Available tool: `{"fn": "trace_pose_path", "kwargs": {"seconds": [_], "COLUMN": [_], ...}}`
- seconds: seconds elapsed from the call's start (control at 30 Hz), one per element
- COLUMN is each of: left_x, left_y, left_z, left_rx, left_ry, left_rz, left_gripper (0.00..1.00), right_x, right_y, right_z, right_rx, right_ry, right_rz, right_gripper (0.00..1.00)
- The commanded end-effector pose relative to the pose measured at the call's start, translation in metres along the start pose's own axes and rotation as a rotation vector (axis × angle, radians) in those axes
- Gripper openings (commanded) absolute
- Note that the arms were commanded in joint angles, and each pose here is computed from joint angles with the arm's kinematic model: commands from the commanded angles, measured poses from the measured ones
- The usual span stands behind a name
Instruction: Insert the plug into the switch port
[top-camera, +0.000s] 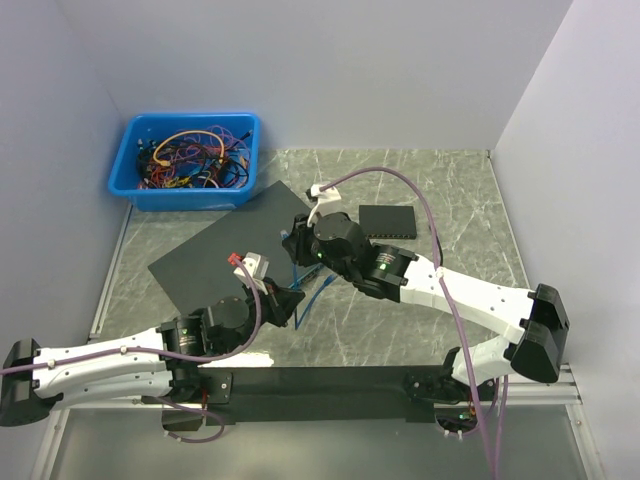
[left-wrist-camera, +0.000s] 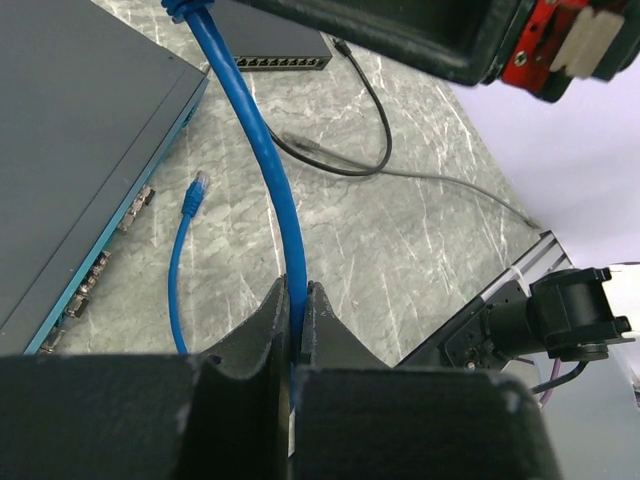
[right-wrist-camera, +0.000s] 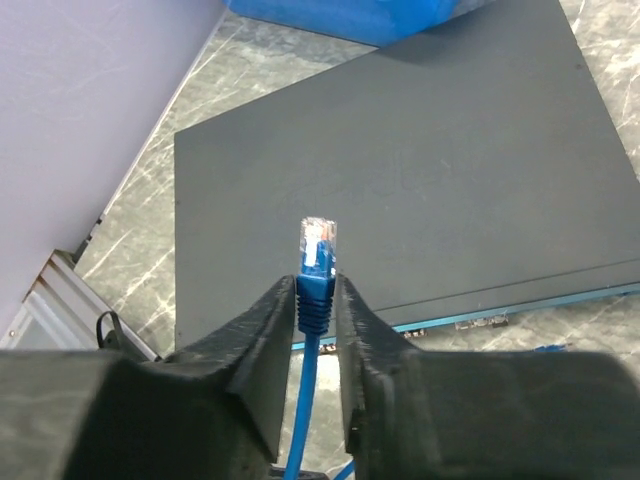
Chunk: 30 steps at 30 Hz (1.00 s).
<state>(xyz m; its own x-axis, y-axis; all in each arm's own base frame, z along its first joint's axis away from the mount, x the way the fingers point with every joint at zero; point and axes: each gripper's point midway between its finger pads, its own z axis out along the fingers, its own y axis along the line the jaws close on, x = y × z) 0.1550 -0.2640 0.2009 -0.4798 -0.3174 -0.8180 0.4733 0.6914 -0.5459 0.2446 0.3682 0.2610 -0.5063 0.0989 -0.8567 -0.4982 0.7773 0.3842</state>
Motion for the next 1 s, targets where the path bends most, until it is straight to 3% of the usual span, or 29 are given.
{"fn": "trace_pose_path", "kwargs": {"seconds": [0.0, 0.33, 0.47, 0.57, 0.6, 0.7, 0.8, 0.97], "left_x": [-0.016, -0.017, -0.016, -0.016, -0.017, -0.025, -0.036, -0.051], "left_y": [-0.015, -0.016, -0.017, -0.018, -0.018, -0.020, -0.022, -0.007], "left_z": [0.000, 0.001, 0.002, 0.003, 0.003, 0.001, -0.006, -0.023], "left_rx": [0.035, 0.036, 0.038, 0.032, 0.027, 0.024, 0.023, -0.023], "left_ry": [-0.041, -0.046, -0.039, -0.035, -0.036, -0.044, -0.063, -0.107], "left_rz": [-0.025, -0.022, -0.017, -0.013, -0.013, -0.019, -0.031, -0.051], "left_gripper": [0.01, 0.00, 0.01, 0.18, 0.35, 0.60, 0.69, 0.72], "right_x": [-0.020, -0.015, -0.015, -0.017, -0.015, -0.019, -0.029, -0.061], "right_y": [0.007, 0.006, 0.004, 0.002, 0.002, -0.016, -0.039, -0.072], "right_z": [-0.001, 0.001, 0.000, -0.005, -0.006, -0.016, -0.041, -0.106], "right_rx": [0.000, 0.004, 0.007, 0.007, -0.004, -0.013, -0.007, 0.051], "right_ry": [-0.049, -0.037, -0.041, -0.056, -0.053, -0.071, -0.102, -0.215], "right_rz": [0.004, 0.007, 0.010, 0.016, 0.019, 0.046, 0.076, 0.063], "right_gripper": [0.28, 0.03, 0.00, 0.00, 0.00, 0.00, 0.00, 0.00]}}
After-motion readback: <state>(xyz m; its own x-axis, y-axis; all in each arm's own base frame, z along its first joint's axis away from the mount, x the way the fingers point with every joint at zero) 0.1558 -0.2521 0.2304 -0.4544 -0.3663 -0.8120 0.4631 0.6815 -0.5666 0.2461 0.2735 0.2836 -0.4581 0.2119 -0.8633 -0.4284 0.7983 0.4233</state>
